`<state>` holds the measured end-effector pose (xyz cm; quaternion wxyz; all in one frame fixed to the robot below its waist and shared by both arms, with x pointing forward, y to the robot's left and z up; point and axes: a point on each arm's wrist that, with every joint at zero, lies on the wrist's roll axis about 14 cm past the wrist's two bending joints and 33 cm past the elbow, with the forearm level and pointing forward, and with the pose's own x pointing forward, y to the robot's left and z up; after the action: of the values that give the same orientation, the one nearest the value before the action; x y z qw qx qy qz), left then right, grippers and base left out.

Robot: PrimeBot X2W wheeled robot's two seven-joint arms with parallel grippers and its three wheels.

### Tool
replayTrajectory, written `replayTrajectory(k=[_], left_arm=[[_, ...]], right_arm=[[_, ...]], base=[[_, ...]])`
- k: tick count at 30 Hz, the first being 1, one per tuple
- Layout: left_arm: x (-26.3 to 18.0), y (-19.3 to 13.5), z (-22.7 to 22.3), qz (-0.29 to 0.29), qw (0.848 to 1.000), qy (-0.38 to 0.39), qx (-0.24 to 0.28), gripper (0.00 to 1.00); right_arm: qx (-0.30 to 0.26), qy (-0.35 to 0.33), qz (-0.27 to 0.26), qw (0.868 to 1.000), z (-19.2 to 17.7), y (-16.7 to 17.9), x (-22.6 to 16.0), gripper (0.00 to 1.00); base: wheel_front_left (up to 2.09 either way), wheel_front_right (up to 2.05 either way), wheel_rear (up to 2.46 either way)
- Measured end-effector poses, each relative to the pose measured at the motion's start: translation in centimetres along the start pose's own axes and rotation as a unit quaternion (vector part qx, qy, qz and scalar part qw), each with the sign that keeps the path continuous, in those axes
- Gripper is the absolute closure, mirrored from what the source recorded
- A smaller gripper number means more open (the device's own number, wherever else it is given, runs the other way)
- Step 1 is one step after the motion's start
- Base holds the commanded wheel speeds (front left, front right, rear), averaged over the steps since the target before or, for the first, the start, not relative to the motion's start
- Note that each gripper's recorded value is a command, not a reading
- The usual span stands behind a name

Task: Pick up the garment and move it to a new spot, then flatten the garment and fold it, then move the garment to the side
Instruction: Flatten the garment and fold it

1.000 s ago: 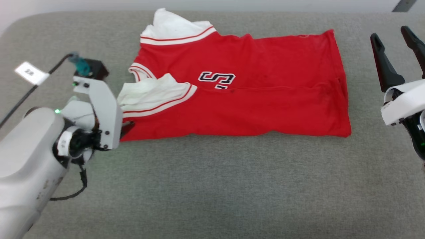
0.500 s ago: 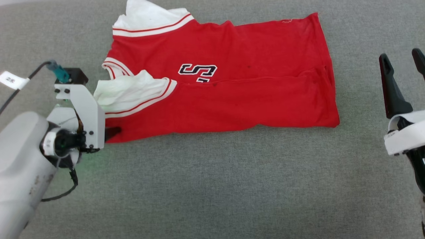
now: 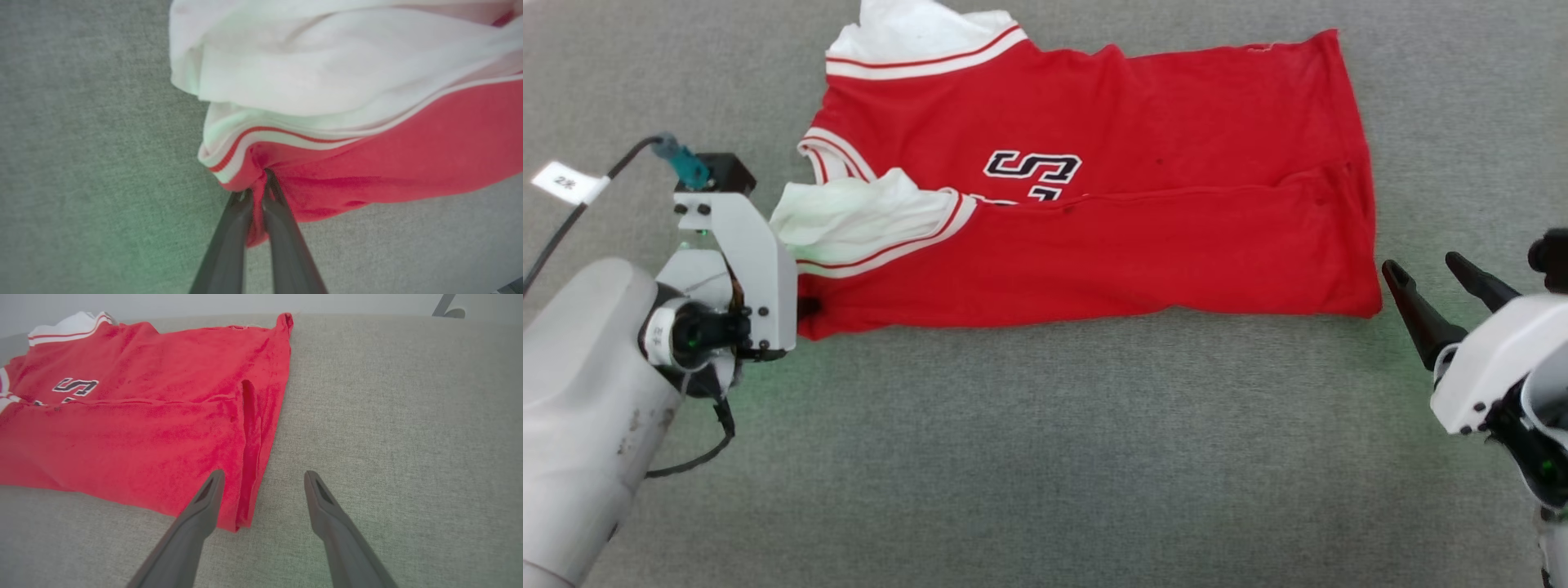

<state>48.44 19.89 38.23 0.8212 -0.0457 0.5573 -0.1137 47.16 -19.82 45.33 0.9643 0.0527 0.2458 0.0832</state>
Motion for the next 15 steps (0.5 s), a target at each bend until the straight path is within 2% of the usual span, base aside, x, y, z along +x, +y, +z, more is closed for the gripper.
replayTrajectory(k=[10,11,12,13,15], left_arm=[[0.3,0.2,0.3,-0.003,1.0,-0.01,0.006,1.0],[0.4,0.2,0.3,-0.004,1.0,-0.01,0.006,1.0],[0.4,0.2,0.4,-0.005,1.0,-0.012,0.006,1.0],[0.4,0.3,0.4,-0.005,1.0,-0.013,0.006,1.0],[0.4,0.3,0.4,-0.006,1.0,-0.016,0.005,1.0]], right_arm=[[0.007,0.138,0.023,0.99,-4.4,1.5,3.8,0.0],[0.005,0.147,0.024,0.989,-4.5,1.5,4.1,0.07],[0.001,0.154,0.025,0.988,-4.5,1.6,4.4,0.59],[-0.003,0.156,0.027,0.987,-4.5,1.7,4.7,1.0],[-0.009,0.161,0.028,0.986,-4.4,1.7,5.1,1.0]], base=[[0.0,0.0,0.0],[0.0,0.0,0.0],[0.0,0.0,0.0],[0.0,0.0,0.0],[0.0,0.0,0.0]])
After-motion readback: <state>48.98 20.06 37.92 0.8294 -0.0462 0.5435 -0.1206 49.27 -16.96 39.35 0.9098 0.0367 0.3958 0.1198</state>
